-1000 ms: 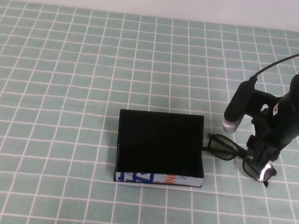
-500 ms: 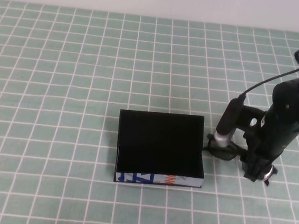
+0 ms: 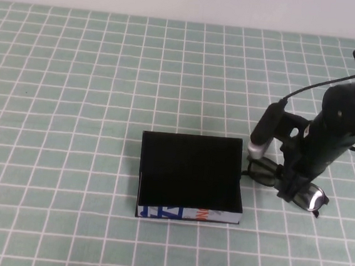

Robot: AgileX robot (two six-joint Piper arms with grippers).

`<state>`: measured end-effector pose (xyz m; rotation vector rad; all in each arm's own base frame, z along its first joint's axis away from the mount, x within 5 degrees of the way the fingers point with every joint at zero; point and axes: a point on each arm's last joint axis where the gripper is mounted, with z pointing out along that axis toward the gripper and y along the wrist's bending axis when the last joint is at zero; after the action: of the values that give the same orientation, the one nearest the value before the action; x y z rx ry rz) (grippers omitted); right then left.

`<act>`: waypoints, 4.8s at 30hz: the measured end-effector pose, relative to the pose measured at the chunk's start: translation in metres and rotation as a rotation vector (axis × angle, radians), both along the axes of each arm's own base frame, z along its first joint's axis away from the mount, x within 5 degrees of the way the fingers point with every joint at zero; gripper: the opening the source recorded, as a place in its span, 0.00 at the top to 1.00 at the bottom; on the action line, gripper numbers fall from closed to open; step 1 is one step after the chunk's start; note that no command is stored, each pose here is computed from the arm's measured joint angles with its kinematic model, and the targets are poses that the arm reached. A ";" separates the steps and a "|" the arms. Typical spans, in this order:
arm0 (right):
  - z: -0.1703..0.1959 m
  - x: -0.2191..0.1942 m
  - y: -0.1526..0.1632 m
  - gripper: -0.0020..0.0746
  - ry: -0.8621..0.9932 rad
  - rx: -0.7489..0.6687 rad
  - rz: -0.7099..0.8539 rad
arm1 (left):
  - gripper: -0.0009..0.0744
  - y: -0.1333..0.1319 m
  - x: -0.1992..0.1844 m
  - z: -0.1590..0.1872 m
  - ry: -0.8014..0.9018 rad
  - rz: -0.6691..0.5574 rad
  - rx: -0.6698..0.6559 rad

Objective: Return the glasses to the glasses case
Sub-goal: Pick up the glasses from the table, then place the glasses in the glasses case

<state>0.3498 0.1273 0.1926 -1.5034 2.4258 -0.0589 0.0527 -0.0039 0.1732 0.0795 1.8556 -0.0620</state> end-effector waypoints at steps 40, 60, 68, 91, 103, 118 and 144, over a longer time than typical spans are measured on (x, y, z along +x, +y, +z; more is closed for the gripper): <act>0.045 -0.020 0.001 0.88 0.009 0.068 0.076 | 0.99 0.000 0.000 0.000 0.000 0.000 0.000; 0.123 -0.071 0.074 0.88 0.060 0.322 0.380 | 0.99 0.000 0.000 0.000 0.000 0.000 0.000; 0.092 -0.064 0.117 0.88 0.158 0.226 0.499 | 0.99 0.000 0.000 0.000 0.000 0.000 0.000; 0.050 -0.024 0.139 0.88 0.195 0.139 0.516 | 0.99 0.000 0.000 0.000 0.000 0.000 0.000; 0.050 -0.025 0.139 0.88 0.199 0.149 0.521 | 0.99 0.000 0.000 0.000 0.000 0.000 0.000; 0.049 -0.024 0.139 0.88 0.191 0.136 0.549 | 0.99 0.000 0.000 0.000 0.000 0.000 0.000; 0.043 -0.021 0.140 0.77 0.182 0.126 0.547 | 0.99 0.000 0.000 0.000 0.000 0.000 0.000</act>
<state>0.3288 0.2673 0.2355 -2.1248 2.0057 0.3494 0.0527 -0.0039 0.1732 0.0795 1.8556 -0.0620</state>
